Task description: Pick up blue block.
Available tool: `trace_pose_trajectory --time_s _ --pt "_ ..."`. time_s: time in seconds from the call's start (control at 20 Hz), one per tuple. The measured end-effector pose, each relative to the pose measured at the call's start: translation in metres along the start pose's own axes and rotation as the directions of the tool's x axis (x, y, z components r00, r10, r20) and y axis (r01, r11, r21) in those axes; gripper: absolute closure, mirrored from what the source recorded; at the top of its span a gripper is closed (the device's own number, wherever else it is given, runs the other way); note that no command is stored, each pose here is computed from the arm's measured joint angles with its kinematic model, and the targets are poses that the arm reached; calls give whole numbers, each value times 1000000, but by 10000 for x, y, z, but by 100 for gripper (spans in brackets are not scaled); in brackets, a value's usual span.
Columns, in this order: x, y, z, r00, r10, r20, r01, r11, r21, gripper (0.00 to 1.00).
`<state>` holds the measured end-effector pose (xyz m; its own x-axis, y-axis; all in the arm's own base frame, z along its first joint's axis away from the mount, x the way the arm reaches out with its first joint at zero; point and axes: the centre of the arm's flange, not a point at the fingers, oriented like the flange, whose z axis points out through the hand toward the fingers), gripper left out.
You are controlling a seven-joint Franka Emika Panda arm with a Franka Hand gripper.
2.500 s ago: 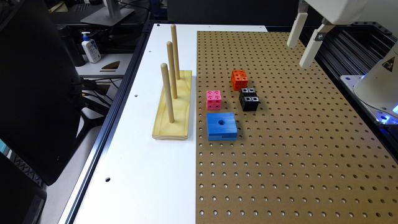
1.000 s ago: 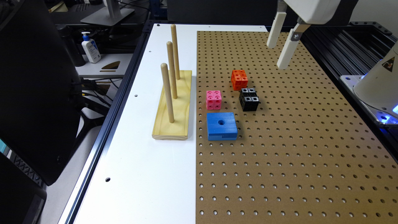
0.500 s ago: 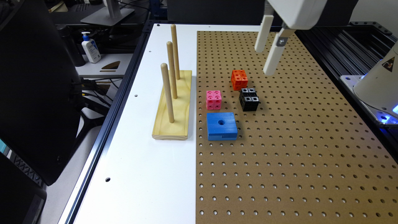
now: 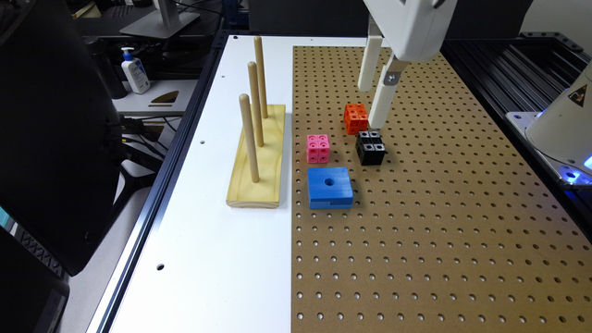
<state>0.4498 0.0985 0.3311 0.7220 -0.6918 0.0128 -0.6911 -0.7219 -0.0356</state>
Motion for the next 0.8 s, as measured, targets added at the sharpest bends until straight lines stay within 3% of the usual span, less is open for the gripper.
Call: trace_pose_trajectory --time_s 0.15,0.4,0.55,0.65,0.8 --pt "-20 -89 -15 999998 465 -1753 -455 999984 5663 0" --pt "8 -161 -4 999998 431 1739 -446 999961 8866 0" --pt "28 -204 75 999950 -327 9967 259 999977 6798 0" --pt "46 -238 220 999884 -385 15227 208 999932 11642 0" --pt "86 -299 428 999775 285 21213 -750 999760 21903 0"
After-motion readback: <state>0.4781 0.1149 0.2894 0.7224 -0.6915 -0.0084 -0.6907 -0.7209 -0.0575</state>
